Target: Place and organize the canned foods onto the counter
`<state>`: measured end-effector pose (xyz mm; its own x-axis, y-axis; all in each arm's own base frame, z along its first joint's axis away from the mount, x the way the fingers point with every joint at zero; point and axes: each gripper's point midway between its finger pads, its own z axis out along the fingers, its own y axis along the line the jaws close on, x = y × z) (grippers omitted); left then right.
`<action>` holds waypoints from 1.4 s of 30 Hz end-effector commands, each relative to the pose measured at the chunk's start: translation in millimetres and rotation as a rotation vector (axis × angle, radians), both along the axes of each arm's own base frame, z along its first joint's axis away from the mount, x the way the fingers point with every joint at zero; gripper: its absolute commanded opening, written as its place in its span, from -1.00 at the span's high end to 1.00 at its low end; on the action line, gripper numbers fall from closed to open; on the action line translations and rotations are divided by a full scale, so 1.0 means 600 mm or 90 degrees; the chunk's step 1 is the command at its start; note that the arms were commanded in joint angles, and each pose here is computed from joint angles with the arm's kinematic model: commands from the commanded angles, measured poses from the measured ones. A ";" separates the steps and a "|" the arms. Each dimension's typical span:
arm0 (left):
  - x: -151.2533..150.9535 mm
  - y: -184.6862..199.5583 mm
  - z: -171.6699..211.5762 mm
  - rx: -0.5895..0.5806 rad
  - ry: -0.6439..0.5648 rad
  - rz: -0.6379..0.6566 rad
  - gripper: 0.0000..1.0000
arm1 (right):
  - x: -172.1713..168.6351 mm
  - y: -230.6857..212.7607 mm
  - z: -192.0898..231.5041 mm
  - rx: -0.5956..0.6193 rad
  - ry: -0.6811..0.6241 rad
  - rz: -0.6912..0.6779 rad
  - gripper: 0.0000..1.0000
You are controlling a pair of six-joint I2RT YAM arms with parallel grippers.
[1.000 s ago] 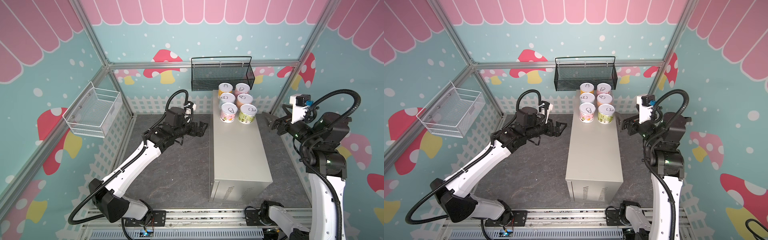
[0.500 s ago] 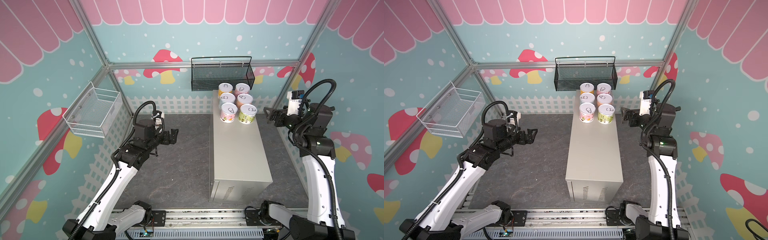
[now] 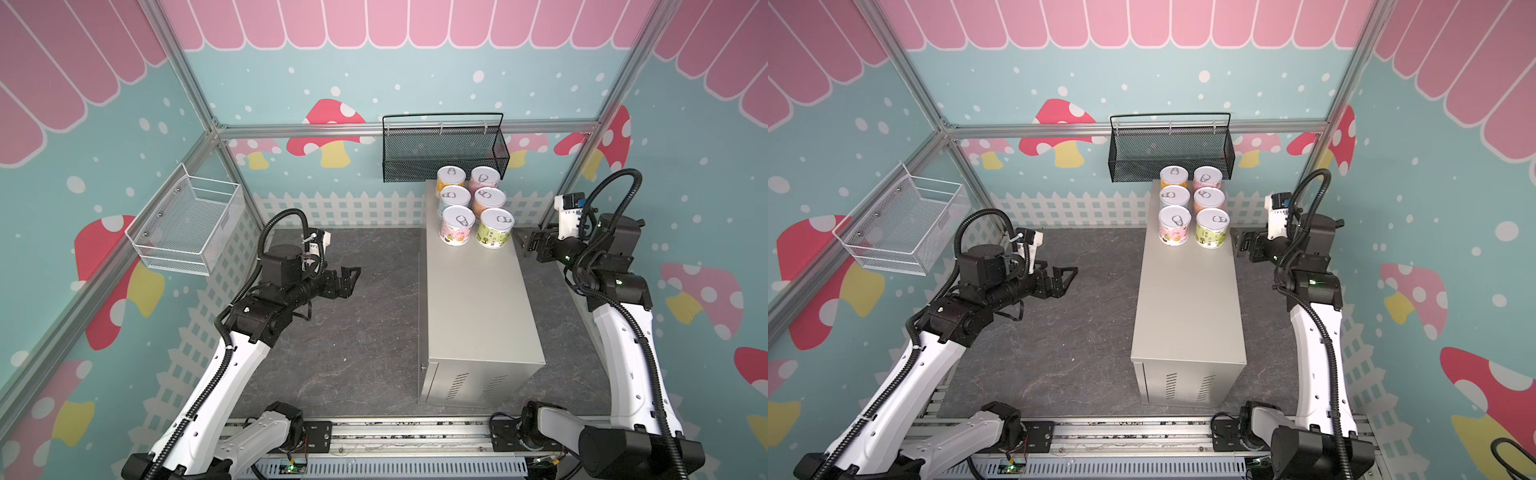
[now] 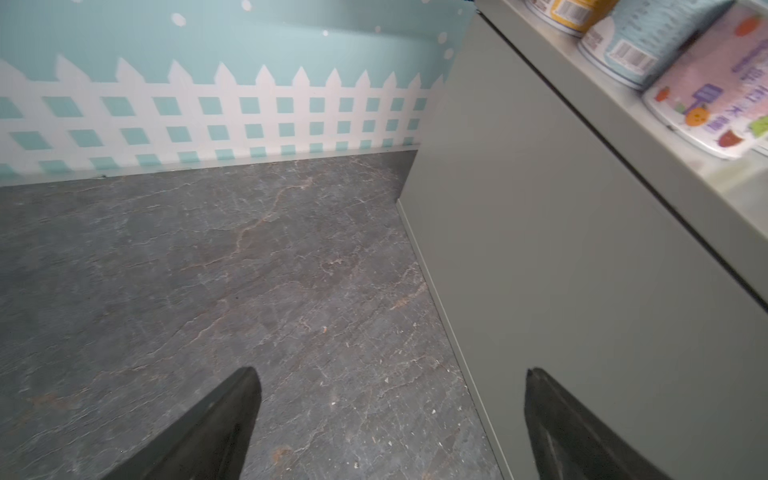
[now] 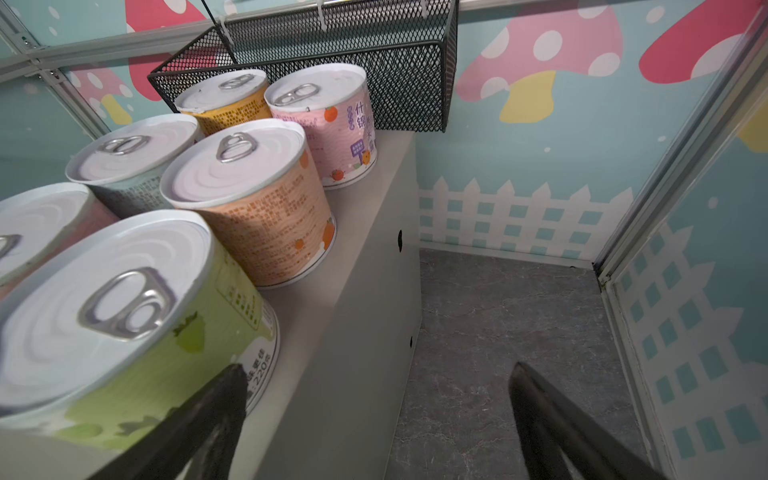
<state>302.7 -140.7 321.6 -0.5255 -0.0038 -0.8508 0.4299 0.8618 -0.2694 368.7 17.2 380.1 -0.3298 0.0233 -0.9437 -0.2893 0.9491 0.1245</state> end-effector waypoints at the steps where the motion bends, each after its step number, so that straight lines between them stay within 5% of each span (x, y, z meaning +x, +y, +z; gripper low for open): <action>1: -0.044 -0.062 0.017 -0.056 0.023 -0.166 -0.99 | 0.005 0.013 -0.007 0.002 -0.010 0.030 -0.99; 5: -0.088 -0.127 0.036 -0.066 0.028 -0.298 -0.98 | 0.006 0.014 -0.022 0.001 0.002 0.032 -0.99; 10: -0.118 -0.174 0.042 -0.021 0.004 -0.357 -0.98 | 0.004 0.016 -0.032 -0.002 0.010 0.034 -0.99; 35: -0.124 -0.186 0.056 -0.017 -0.016 -0.365 -0.98 | 0.004 0.017 -0.036 -0.011 0.016 0.027 -0.99; 42: -0.103 -0.165 0.041 0.015 -0.023 -0.298 -0.98 | 0.013 -0.014 -0.015 -0.039 0.008 -0.037 -0.99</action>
<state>236.8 -247.9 346.7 -0.4631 0.2396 -0.8533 0.7981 0.5315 -0.2839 374.2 18.8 365.2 -0.3455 0.0108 -0.9384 -0.2798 0.9533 0.1140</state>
